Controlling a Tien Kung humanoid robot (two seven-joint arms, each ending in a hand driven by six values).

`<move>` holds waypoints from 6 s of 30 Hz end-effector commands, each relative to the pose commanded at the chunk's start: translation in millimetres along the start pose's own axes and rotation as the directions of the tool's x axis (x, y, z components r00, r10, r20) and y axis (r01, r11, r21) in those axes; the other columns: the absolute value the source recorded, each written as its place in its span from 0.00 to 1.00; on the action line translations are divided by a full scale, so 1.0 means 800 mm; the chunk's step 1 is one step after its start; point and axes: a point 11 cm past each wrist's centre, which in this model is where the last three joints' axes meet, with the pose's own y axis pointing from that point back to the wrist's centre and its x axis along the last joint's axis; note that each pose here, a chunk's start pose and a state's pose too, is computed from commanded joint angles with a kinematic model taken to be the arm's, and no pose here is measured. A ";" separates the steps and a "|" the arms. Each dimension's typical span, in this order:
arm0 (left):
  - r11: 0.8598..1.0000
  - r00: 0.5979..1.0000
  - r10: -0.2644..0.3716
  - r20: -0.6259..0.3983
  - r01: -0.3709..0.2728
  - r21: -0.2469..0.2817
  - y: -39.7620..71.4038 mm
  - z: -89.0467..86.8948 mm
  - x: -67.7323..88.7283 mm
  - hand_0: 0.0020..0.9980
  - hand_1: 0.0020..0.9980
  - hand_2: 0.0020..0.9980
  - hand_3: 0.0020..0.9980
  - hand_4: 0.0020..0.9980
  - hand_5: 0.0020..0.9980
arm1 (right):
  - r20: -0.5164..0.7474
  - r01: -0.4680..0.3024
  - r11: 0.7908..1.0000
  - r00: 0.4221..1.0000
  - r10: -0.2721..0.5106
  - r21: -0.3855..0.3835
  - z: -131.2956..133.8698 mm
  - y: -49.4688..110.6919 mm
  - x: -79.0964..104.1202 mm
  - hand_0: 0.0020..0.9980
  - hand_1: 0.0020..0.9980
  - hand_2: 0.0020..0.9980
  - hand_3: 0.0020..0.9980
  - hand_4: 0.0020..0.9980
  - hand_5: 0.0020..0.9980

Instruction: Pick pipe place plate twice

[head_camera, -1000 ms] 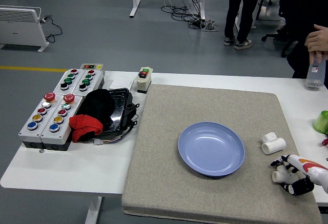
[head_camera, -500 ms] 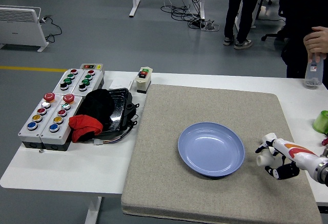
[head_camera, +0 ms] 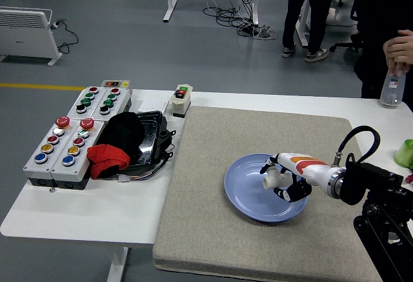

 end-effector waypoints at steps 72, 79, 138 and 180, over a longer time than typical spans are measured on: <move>1.000 1.000 -0.005 0.020 0.004 0.020 0.000 -0.010 -0.004 0.63 0.59 0.54 0.58 0.20 1.00 | 0.118 -0.074 0.951 0.986 0.114 -0.299 0.204 0.019 0.016 0.49 0.57 0.61 0.72 0.53 0.02; 1.000 1.000 -0.005 0.020 0.005 0.020 0.000 -0.009 -0.004 0.63 0.59 0.54 0.58 0.20 1.00 | 0.066 -0.156 0.950 0.981 0.180 -0.272 0.191 0.026 0.035 0.36 0.47 0.55 0.67 0.49 0.02; 1.000 1.000 -0.004 0.025 0.004 0.002 0.001 0.006 -0.003 0.63 0.59 0.55 0.58 0.20 1.00 | 0.449 -0.612 0.772 0.649 0.614 -0.171 0.134 0.106 0.186 0.87 0.83 0.92 0.90 0.58 0.31; 1.000 0.999 -0.006 0.031 0.006 -0.022 0.001 0.016 -0.007 0.63 0.59 0.55 0.58 0.20 1.00 | 0.865 -0.771 0.426 -0.498 0.061 -0.474 0.252 0.348 0.112 0.82 0.79 0.87 0.84 0.62 0.48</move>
